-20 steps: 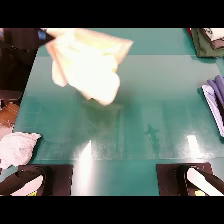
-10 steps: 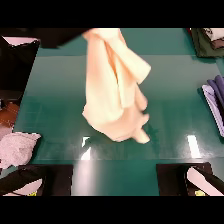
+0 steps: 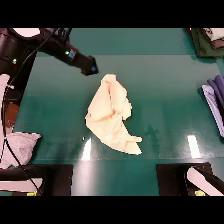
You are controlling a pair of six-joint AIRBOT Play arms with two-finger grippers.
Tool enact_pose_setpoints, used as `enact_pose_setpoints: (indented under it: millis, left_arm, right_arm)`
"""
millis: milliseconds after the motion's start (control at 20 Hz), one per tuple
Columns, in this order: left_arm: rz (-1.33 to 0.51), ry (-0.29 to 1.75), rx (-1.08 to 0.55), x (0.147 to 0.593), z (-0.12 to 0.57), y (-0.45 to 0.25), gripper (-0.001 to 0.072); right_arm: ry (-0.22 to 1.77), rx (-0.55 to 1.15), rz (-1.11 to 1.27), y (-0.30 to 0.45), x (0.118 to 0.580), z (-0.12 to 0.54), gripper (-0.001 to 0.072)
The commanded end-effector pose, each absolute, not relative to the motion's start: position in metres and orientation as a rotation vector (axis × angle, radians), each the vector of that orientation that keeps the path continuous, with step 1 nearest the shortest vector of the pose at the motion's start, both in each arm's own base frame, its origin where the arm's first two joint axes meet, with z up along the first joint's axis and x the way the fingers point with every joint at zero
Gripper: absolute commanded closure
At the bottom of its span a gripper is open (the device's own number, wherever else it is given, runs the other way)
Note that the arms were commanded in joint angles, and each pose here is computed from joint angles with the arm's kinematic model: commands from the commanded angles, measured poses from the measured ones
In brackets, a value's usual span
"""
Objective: Fold the shirts.
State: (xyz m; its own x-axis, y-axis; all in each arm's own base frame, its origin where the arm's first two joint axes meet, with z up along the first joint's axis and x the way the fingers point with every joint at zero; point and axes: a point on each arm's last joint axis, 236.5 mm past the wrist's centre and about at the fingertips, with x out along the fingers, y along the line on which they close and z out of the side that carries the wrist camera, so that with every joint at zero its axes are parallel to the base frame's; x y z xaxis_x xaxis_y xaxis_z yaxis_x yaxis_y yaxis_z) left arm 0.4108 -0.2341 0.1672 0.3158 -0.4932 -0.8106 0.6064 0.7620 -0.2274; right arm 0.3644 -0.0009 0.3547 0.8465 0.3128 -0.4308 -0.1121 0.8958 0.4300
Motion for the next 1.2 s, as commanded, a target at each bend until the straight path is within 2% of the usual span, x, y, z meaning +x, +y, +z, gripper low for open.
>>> enact_pose_setpoints:
  millis: [0, 250, 400, 750, 800, 900, 950, 1150]
  left_arm:
    - [-0.597, 1.28, 0.084, 0.394, 0.11, -0.18, 0.0]
    - [-0.647, 1.472, -0.117, 0.346, 0.012, -0.195, -0.0001]
    - [-0.575, 1.48, -0.186, 0.341, -0.035, -0.193, -0.0001]
    - [-0.583, 1.405, -0.316, 0.352, -0.048, -0.212, 0.0001]
    - [-0.584, 1.4, -0.325, 0.353, -0.047, -0.213, 0.0038]
    - [-0.592, 1.395, -0.327, 0.353, -0.046, -0.214, 0.0506]
    - [-0.592, 1.395, -0.328, 0.353, -0.046, -0.215, 0.0672]
    - [-0.614, 1.395, -0.307, 0.352, -0.03, -0.214, 0.0677]
  right_arm:
    - [0.519, 0.404, 0.231, -0.001, 0.364, 0.354, 0.0692]
    - [0.521, 0.404, 0.229, -0.001, 0.365, 0.354, 0.0691]
    - [0.521, 0.404, 0.23, -0.001, 0.365, 0.353, 0.0692]
    - [0.522, 0.404, 0.23, -0.001, 0.364, 0.353, 0.0692]
    - [0.524, 0.404, 0.231, -0.001, 0.364, 0.353, 0.0691]
    - [0.525, 0.404, 0.231, -0.001, 0.364, 0.353, 0.0691]
    - [0.525, 0.404, 0.231, -0.001, 0.364, 0.353, 0.0692]
    - [0.547, 0.403, 0.238, 0.001, 0.361, 0.349, 0.0692]
